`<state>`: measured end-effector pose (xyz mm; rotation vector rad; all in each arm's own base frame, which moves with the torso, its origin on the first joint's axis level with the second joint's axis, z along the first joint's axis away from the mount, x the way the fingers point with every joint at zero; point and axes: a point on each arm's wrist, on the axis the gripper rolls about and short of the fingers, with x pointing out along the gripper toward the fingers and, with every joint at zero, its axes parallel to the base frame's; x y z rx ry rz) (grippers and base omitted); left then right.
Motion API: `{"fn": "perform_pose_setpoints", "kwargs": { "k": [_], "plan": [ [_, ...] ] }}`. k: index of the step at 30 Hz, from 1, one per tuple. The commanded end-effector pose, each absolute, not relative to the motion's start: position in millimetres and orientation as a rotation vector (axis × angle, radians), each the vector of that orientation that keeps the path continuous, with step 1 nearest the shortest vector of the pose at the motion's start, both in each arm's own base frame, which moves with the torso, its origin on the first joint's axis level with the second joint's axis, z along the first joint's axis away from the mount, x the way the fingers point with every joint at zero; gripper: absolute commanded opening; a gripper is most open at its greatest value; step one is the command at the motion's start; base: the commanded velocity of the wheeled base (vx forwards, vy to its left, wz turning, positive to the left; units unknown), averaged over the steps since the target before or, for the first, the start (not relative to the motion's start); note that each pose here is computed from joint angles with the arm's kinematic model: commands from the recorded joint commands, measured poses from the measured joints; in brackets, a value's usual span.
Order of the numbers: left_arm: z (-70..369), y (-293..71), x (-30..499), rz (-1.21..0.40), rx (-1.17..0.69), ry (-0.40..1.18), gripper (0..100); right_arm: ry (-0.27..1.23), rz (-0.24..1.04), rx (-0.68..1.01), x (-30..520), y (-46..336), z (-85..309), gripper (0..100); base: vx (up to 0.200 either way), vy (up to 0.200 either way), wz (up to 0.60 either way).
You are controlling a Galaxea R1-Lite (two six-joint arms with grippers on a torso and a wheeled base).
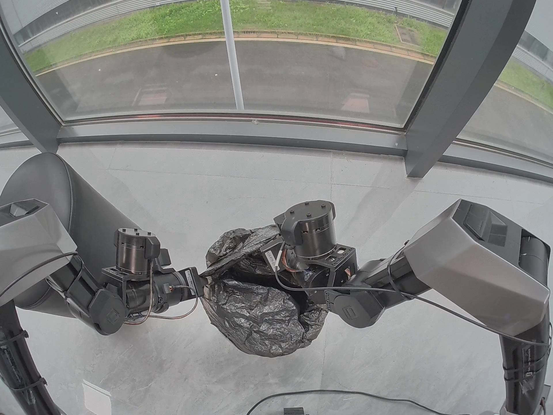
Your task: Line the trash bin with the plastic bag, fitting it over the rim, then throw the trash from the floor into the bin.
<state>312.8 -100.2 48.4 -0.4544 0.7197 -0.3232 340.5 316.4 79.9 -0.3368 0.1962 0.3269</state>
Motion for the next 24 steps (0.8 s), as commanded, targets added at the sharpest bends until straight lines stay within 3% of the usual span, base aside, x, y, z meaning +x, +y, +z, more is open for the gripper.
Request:
{"fn": "perform_pose_setpoints", "kwargs": {
  "k": [1,24],
  "plan": [
    [41.2,-95.5,316.1,-0.302,-0.459,0.734,0,0.200,0.321,-0.341,347.5,319.0,71.0,0,0.000,0.000,0.00],
    [29.0,-94.9,325.5,-0.296,-0.465,0.721,0,0.197,0.281,-0.360,371.5,312.2,58.8,0,0.000,0.000,0.00]
  ]
}}
